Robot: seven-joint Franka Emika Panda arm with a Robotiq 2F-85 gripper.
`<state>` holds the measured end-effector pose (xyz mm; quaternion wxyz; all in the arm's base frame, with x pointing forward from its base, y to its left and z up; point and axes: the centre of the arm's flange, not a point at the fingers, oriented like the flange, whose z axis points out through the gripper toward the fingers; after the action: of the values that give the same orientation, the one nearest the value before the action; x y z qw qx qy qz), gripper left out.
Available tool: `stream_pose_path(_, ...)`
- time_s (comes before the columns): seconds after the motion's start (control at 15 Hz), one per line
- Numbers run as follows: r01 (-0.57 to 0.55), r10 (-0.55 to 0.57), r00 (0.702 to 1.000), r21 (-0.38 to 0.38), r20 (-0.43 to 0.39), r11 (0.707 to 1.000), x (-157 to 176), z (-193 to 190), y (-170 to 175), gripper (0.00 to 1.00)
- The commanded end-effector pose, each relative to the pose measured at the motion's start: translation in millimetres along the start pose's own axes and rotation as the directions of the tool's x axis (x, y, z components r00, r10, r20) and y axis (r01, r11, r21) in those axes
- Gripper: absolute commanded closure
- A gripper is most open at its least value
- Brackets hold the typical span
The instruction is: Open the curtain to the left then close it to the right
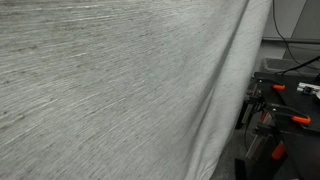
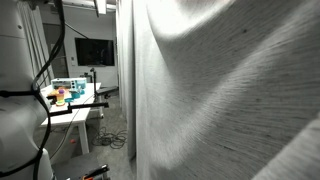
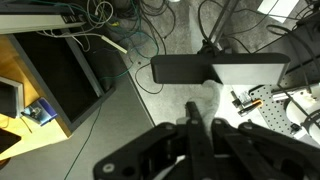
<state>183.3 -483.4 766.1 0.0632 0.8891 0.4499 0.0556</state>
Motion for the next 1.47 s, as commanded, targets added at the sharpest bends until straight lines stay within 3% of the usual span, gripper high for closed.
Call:
stream_pose_path(0.0, -0.01, 0.009, 0.999, 0.026, 0.041, 1.0, -41, -42, 36, 0.99)
stream_pose_path(0.27, 0.026, -0.032, 0.994, 0.052, 0.106, 0.998, -59, -44, 42, 0.99)
stream_pose_path(0.47, 0.046, -0.055, 0.994, 0.085, 0.099, 0.995, -82, -46, 48, 0.99)
stream_pose_path(0.87, 0.073, -0.074, 0.997, 0.104, 0.01, 0.992, -122, -10, 35, 0.99)
stream_pose_path(1.13, 0.021, -0.005, 0.993, 0.143, -0.114, 0.989, -152, 4, 40, 0.99)
stream_pose_path(1.4, 0.046, -0.013, 0.982, 0.173, -0.188, 0.984, -173, 22, 33, 0.99)
